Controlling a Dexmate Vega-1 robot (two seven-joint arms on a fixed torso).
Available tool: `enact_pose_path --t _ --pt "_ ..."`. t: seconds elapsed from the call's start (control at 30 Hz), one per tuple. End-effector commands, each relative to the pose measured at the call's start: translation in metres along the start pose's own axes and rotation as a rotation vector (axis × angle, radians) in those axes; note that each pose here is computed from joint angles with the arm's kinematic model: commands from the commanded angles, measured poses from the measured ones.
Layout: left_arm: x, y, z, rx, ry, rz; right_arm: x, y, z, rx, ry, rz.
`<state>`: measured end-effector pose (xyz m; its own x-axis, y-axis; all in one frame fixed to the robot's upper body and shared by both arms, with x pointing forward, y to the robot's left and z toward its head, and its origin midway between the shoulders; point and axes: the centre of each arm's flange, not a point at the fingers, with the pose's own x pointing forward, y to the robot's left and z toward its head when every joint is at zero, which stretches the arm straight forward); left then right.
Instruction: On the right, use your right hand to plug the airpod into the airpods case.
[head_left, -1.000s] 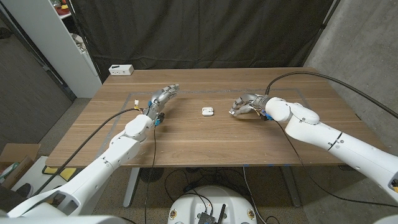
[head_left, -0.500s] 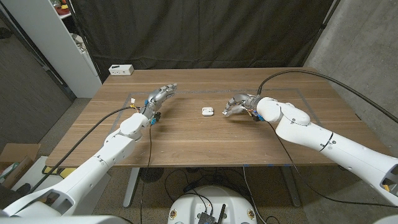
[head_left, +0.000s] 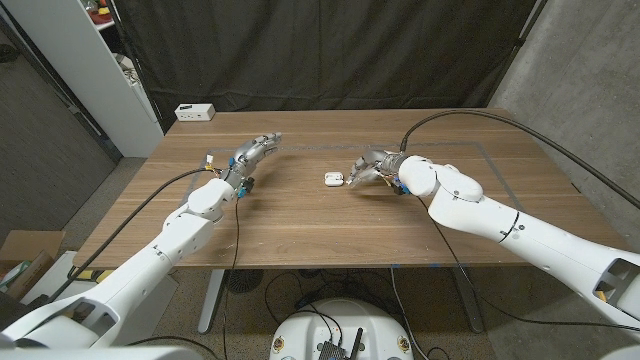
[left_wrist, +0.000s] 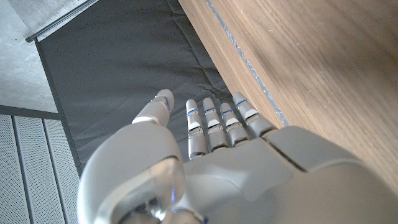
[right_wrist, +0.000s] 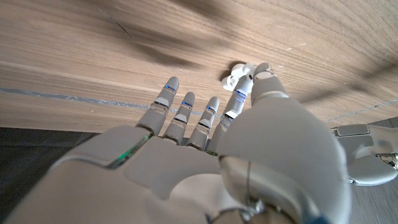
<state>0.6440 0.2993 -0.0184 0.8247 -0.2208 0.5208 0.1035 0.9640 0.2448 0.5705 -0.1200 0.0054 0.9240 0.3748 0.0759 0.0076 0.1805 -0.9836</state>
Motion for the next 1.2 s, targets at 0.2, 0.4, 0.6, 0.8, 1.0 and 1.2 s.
enact_pose_path --t 0.2,0.4,0.6,0.8,1.0,1.2 --pt "0.002 0.014 -0.004 0.018 0.009 -0.011 0.028 0.002 0.028 -0.030 -0.011 0.033" --pt "0.000 0.015 -0.003 0.025 0.003 -0.011 0.038 0.007 0.030 -0.040 0.000 0.051" --pt "-0.001 0.016 -0.002 0.031 -0.002 -0.005 0.041 0.007 0.029 -0.039 0.003 0.042" --pt "-0.001 0.015 -0.003 0.030 -0.003 -0.009 0.048 0.007 0.029 -0.027 0.002 0.022" --pt "-0.002 0.016 -0.003 0.030 -0.001 -0.001 0.053 0.007 0.031 -0.025 -0.003 0.016" --pt "-0.002 0.018 -0.003 0.030 0.001 0.003 0.059 0.007 0.034 -0.015 -0.004 0.008"
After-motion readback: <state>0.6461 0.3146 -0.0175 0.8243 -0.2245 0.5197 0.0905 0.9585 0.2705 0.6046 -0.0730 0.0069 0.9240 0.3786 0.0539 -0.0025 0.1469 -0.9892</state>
